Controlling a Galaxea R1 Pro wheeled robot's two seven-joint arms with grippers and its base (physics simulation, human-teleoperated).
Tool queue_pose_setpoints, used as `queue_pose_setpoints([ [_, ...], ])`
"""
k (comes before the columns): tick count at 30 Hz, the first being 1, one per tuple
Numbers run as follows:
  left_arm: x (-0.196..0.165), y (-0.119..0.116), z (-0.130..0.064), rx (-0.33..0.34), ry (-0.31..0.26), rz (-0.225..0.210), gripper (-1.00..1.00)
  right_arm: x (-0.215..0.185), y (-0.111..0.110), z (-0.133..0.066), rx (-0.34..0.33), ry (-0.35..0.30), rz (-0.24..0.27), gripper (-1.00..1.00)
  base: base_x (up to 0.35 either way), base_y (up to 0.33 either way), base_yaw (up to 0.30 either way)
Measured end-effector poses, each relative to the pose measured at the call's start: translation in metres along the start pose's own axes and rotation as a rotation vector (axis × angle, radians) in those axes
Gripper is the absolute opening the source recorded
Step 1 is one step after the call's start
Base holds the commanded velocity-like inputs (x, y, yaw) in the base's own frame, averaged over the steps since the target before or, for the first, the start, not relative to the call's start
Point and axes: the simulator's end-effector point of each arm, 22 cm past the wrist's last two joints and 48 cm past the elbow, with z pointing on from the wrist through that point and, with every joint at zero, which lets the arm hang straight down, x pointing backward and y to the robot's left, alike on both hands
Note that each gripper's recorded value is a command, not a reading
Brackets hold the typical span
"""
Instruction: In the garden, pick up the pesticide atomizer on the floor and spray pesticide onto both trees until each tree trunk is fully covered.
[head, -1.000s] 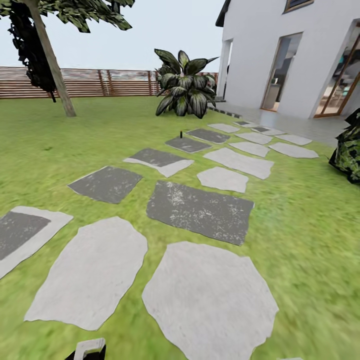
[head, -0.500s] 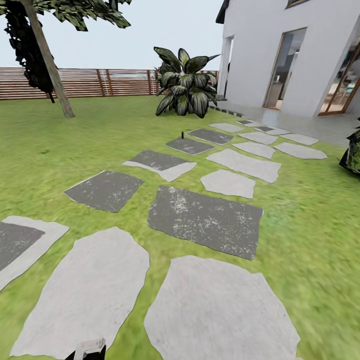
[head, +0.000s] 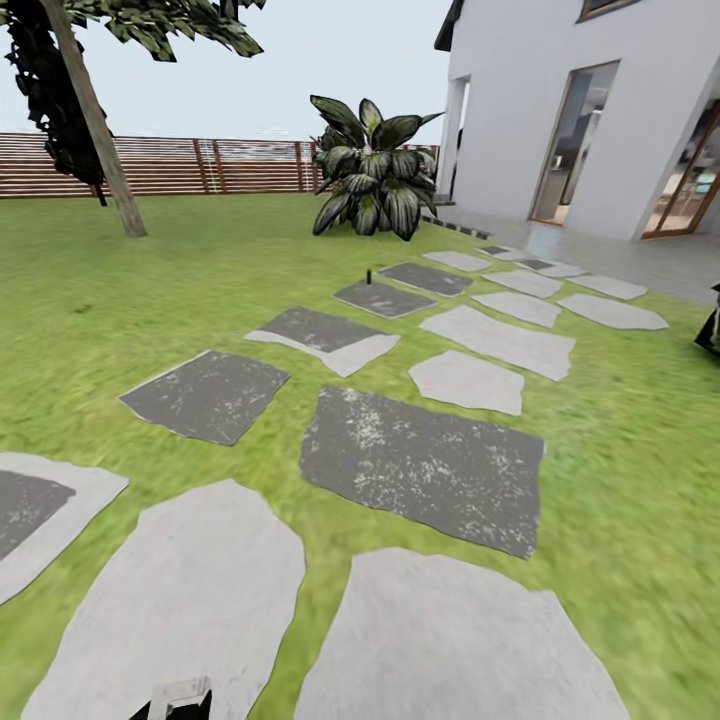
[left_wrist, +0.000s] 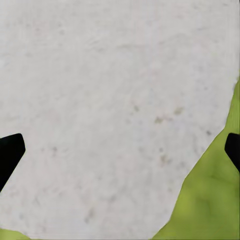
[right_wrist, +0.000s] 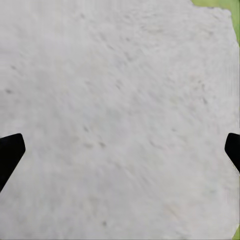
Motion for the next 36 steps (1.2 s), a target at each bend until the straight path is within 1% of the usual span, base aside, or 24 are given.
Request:
queue_pose_setpoints([
  [36,-0.0001,0.0009,0.0,-0.002,0.0,-0.001,1.0,0.0003,-0.0011,-0.0001,0.001,0.001,-0.001,1.0,0.331,0.104,0.0],
])
